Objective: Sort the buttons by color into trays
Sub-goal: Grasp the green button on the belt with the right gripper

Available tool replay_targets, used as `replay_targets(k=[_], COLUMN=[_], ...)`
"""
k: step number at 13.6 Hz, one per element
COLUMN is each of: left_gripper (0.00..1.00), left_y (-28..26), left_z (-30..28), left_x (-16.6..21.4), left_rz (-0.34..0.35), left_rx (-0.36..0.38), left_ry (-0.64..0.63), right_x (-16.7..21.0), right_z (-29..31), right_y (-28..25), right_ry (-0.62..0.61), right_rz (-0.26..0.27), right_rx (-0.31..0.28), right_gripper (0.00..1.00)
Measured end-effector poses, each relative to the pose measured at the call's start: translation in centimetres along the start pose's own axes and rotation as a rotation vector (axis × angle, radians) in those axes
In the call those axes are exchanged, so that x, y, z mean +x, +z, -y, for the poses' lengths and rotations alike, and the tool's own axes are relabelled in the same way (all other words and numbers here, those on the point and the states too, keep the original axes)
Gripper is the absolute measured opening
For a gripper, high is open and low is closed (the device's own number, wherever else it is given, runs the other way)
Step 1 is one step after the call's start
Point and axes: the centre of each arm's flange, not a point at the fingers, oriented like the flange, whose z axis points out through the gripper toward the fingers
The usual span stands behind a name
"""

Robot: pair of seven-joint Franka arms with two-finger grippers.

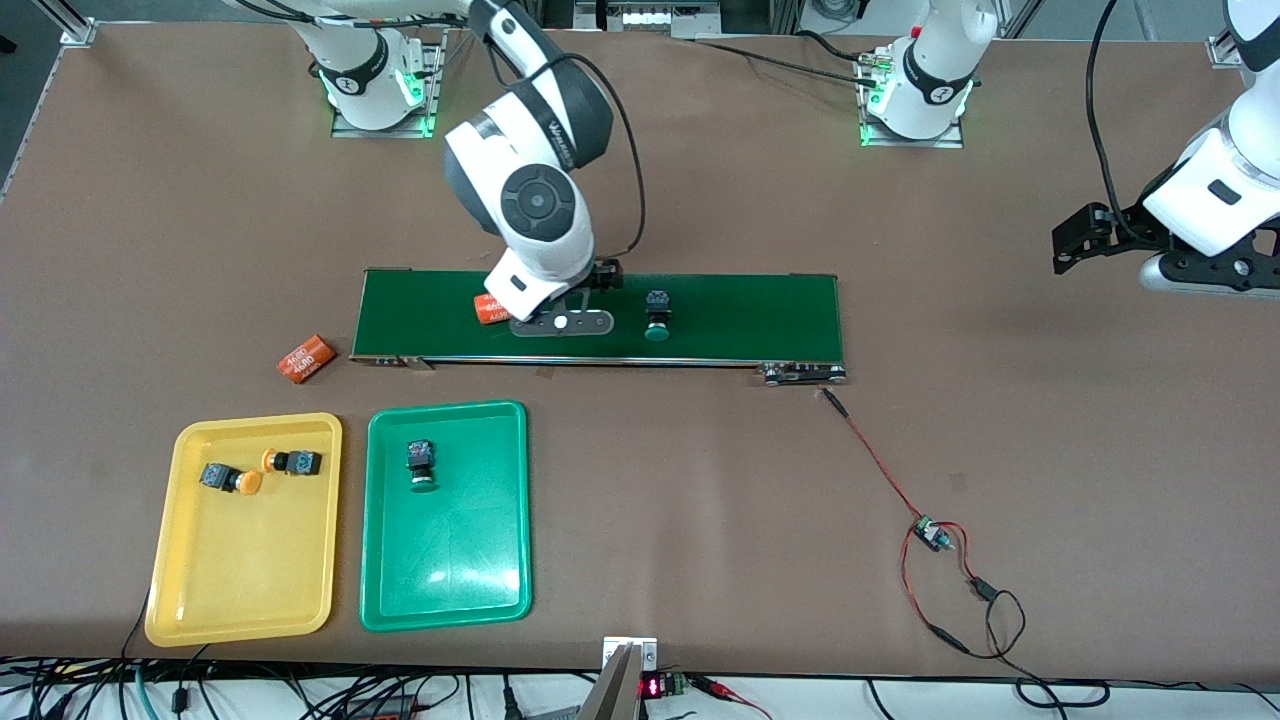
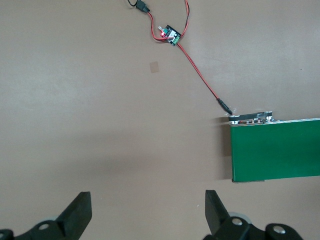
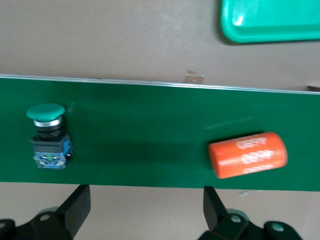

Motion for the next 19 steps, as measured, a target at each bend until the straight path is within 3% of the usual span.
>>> replay_targets(k=[8,17,19], left_gripper=[1.00,1.00,1.00], left_y=[0.0,0.0,0.0], left_z=[0.0,0.0,0.0], left_x=[0.0,0.0,0.0], left_rz=[0.000,0.000,0.000], left_rx=[0.000,0.000,0.000], left_ry=[0.000,0.000,0.000], right_x=[0.2,0.7,0.8], right_z=[3.9,5.1,5.2], right_y=[4.8,8.5,8.7], right_ry=[0.104,0.148,0.149], right_rz=[-0.069,-0.071,-0.075], right_rx=[0.044,0.068,0.072], right_gripper=[1.00,1.00,0.80])
